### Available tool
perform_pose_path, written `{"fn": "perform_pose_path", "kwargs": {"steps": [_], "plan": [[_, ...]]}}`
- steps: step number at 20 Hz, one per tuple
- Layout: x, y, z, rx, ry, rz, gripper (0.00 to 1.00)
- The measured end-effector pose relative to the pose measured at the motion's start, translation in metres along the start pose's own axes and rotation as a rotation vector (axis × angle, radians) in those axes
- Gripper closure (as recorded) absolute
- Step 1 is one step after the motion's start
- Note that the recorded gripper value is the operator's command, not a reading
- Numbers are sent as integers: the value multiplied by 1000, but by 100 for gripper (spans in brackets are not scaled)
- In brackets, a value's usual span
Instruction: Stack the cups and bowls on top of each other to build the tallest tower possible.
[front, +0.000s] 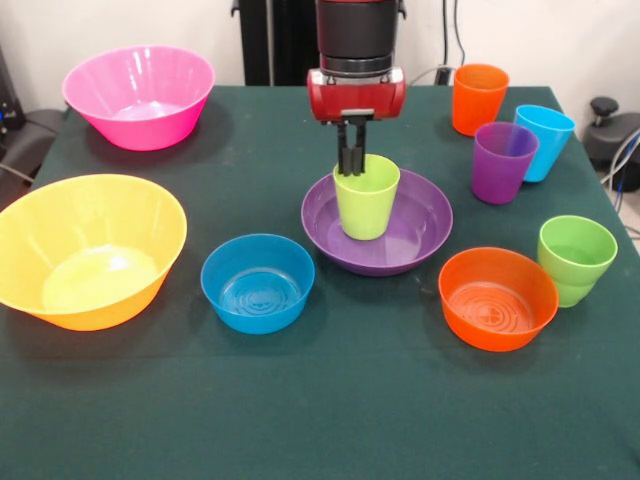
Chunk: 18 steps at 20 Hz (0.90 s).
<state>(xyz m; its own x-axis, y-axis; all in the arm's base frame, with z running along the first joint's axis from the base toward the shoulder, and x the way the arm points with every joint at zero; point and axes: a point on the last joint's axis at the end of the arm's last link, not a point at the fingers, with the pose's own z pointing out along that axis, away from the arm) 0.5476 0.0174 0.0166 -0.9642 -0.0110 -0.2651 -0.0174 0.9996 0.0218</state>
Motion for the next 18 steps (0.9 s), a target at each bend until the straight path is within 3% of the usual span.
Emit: {"fn": "perform_pose_path", "kwargs": {"steps": [6, 18], "plan": [[4, 0, 9, 1, -15, 19, 100], [16, 2, 23, -31, 0, 48, 100]]}}
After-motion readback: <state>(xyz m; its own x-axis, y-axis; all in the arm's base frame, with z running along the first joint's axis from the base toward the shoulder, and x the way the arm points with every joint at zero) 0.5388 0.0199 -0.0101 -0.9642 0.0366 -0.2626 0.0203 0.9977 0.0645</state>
